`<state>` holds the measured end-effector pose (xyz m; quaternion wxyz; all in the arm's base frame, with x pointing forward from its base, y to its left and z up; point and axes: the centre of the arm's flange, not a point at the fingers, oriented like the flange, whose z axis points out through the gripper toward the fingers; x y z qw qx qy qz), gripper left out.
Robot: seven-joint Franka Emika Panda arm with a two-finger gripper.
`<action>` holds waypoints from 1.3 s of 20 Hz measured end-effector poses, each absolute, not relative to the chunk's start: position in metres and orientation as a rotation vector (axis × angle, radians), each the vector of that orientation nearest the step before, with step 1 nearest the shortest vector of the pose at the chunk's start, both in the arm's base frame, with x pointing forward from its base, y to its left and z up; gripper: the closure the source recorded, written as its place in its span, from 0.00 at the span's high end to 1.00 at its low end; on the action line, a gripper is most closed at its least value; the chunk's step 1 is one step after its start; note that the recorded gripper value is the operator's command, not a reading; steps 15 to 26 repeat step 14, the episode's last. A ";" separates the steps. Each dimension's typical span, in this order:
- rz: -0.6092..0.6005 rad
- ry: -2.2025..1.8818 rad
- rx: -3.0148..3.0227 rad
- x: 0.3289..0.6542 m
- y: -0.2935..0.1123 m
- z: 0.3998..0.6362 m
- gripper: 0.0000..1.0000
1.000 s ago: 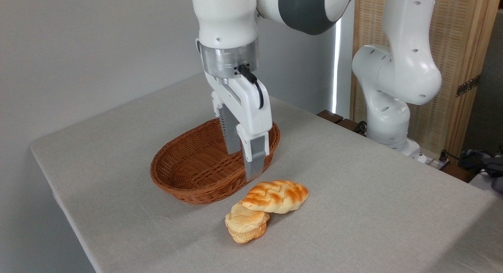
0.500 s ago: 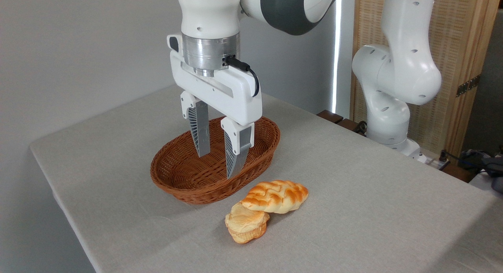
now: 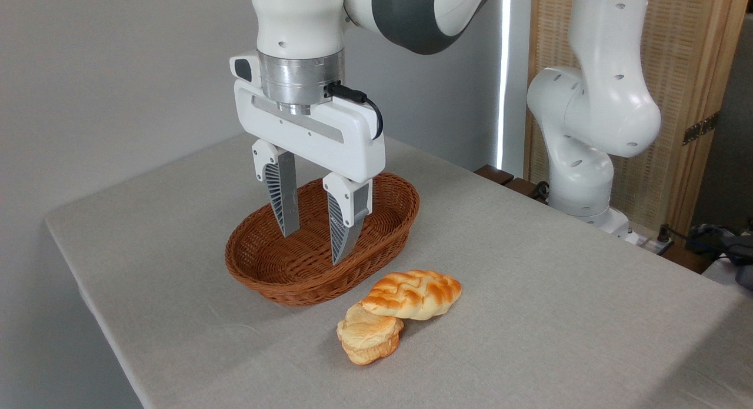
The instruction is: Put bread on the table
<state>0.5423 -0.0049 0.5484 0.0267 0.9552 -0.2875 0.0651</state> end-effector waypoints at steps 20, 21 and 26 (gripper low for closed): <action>0.201 -0.887 2.959 0.542 -0.005 0.549 1.00; 0.201 -0.887 2.959 0.542 -0.005 0.549 1.00; 0.201 -0.887 2.959 0.542 -0.005 0.549 1.00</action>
